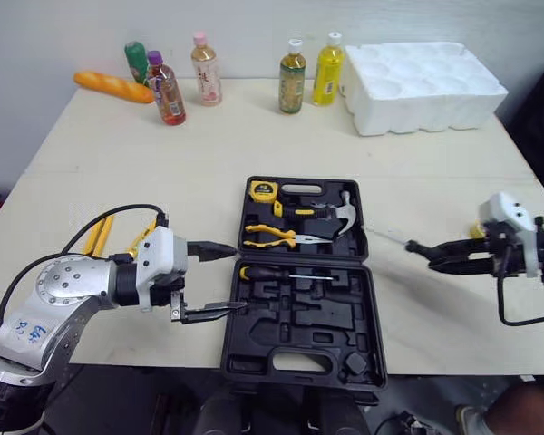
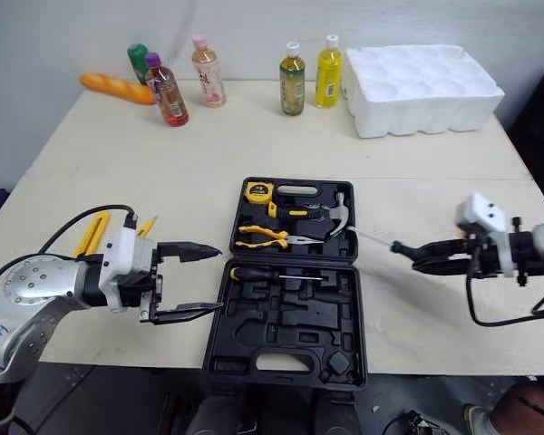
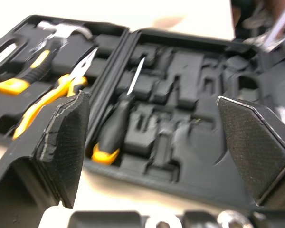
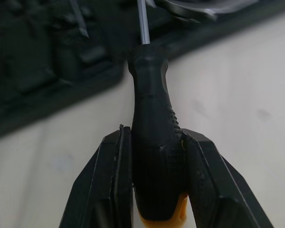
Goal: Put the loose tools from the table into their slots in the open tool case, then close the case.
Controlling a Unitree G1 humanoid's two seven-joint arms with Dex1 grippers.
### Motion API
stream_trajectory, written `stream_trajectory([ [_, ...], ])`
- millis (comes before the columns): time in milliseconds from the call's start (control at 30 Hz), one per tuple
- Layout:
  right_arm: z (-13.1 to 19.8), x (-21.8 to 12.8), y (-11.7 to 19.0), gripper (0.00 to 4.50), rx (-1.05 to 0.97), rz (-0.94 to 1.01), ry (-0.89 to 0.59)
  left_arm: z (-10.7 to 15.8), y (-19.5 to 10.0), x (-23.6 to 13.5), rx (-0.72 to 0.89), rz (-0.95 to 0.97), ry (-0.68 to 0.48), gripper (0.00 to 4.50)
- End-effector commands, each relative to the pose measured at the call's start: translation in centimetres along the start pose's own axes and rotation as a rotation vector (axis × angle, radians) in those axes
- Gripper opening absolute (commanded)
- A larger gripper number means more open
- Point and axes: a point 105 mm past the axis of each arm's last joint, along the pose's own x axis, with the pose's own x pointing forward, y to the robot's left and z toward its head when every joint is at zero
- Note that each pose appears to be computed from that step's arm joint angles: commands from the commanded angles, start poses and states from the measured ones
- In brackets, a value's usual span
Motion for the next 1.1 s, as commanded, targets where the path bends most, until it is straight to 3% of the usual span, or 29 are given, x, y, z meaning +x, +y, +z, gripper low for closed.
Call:
stream_trajectory([
  [33, 2.2, 2.3, 1.6, 1.08, -0.036, 0.036, 0.057, 0.3, 0.3, -0.6, 0.048, 0.016, 0.003, 4.5],
  [167, 5.1, 5.4, 3.9, 1.08, -0.011, 0.118, 0.042, -0.6, 0.0, -1.1, 0.019, 0.034, 0.026, 4.5],
  [300, 4.9, 6.8, 4.5, 1.08, -0.033, 0.096, 0.185, -1.3, -0.3, -1.4, 0.002, 0.045, 0.045, 4.5],
  [533, 6.3, 10.1, 7.3, 1.08, -0.144, 0.2, 0.238, -2.3, -1.0, -2.1, -0.046, 0.056, 0.071, 4.5],
  [1100, 4.7, 10.1, 6.0, 1.08, -0.192, 0.107, 0.361, -2.6, -1.8, -2.6, -0.066, 0.084, 0.08, 4.5],
])
